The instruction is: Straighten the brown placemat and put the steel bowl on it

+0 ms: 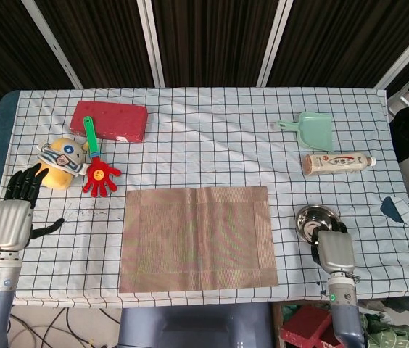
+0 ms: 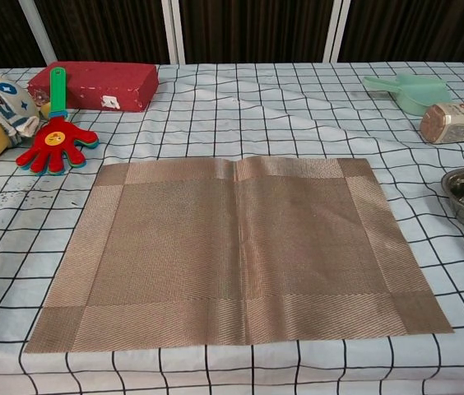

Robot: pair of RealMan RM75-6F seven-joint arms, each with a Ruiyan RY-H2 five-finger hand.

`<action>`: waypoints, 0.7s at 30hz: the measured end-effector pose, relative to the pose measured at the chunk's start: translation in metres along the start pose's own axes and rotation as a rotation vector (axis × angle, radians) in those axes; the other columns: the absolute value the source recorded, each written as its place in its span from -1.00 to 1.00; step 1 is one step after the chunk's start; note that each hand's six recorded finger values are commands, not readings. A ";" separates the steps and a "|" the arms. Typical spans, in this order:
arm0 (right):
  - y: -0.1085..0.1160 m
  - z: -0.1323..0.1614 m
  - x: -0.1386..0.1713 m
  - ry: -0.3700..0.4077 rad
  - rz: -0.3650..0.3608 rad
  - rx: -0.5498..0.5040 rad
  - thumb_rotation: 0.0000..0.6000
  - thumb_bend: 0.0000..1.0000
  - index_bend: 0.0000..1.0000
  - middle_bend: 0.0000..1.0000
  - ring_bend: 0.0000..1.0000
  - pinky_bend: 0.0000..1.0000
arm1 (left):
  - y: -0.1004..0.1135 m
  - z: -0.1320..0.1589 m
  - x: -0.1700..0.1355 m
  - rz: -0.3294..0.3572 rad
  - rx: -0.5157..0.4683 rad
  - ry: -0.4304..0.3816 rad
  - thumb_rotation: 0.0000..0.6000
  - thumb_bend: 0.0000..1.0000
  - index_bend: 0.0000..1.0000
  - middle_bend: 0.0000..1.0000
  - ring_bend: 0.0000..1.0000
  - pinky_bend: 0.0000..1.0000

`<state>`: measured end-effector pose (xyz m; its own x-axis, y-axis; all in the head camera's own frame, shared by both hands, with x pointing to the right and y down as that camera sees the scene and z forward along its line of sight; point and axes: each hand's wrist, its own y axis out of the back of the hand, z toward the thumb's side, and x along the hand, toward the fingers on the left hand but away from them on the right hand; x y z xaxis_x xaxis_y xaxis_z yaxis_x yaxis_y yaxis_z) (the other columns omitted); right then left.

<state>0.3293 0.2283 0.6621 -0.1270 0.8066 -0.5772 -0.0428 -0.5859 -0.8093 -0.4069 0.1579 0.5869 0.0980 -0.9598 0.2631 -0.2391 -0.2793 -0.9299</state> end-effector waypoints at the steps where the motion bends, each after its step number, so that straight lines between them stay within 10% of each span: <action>1: 0.002 0.002 0.000 0.008 -0.006 -0.004 1.00 0.09 0.33 -0.17 -0.75 -0.62 | 0.000 0.000 0.000 0.000 0.000 0.000 1.00 -0.92 -0.92 -1.00 -1.00 -1.00; 21: 0.054 0.084 0.013 0.280 -0.194 -0.128 1.00 0.10 0.36 -0.15 -0.71 -0.60 | 0.002 0.000 0.000 0.006 -0.007 -0.004 1.00 -0.92 -0.92 -1.00 -1.00 -1.00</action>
<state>0.2419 0.2009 0.6202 0.1483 0.9024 -0.4046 0.0867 -0.4194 -0.9037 -0.4072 0.1570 0.5853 0.1005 -0.9612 0.2568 -0.2466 -0.2741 -0.9295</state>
